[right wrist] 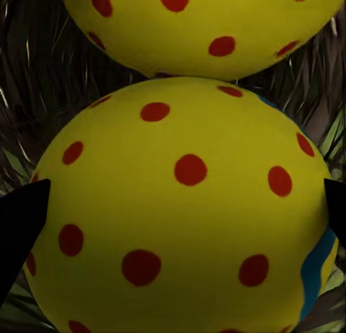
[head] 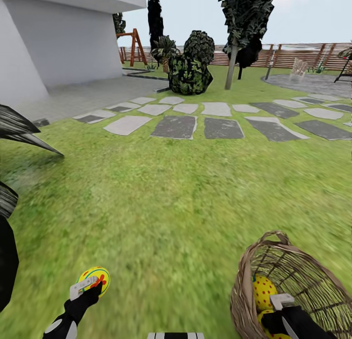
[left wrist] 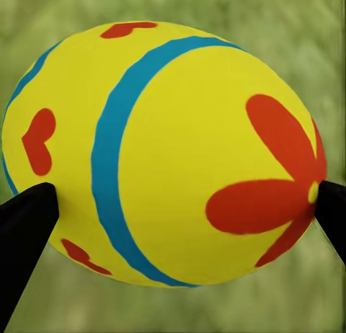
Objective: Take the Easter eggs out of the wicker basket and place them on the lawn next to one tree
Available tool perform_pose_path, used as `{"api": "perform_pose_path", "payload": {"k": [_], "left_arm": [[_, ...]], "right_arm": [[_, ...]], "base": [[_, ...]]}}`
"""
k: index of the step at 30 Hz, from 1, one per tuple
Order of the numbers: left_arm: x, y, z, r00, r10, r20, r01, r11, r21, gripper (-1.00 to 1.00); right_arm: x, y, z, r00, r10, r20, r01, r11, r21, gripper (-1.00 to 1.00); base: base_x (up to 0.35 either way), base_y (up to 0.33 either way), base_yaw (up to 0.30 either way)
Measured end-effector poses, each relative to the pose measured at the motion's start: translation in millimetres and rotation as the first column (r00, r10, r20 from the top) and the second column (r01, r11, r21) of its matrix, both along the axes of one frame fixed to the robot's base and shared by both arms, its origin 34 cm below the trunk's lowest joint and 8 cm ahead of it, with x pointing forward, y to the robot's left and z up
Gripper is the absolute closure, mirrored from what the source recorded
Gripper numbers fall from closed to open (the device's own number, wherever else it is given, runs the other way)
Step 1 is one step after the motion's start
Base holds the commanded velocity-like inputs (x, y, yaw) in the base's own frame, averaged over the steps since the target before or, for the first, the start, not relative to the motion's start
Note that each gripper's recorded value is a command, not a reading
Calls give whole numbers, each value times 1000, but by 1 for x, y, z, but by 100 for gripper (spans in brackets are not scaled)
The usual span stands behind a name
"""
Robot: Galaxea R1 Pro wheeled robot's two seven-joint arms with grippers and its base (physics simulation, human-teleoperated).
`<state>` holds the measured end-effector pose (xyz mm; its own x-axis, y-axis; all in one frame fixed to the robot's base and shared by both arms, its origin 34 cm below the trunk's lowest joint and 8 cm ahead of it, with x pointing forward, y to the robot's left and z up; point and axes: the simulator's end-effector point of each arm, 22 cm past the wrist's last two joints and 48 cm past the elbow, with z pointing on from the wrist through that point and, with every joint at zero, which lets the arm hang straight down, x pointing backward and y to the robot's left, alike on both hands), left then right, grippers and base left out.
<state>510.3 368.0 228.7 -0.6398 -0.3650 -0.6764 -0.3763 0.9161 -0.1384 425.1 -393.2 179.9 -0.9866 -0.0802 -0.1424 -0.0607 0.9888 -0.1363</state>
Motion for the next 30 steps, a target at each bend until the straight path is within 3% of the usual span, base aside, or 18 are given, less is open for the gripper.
{"api": "perform_pose_path", "payload": {"k": [23,30], "left_arm": [[24,-2,44,995,-3,97,3,1000,-5,100],[31,-14,56,992,-5,125,8,1000,-23,100]], "right_arm": [[28,0,36,996,-3,92,3,1000,2,100],[37,10,46,993,0,122,-2,1000,14,100]], "base": [[0,0,0],[0,0,0]]}}
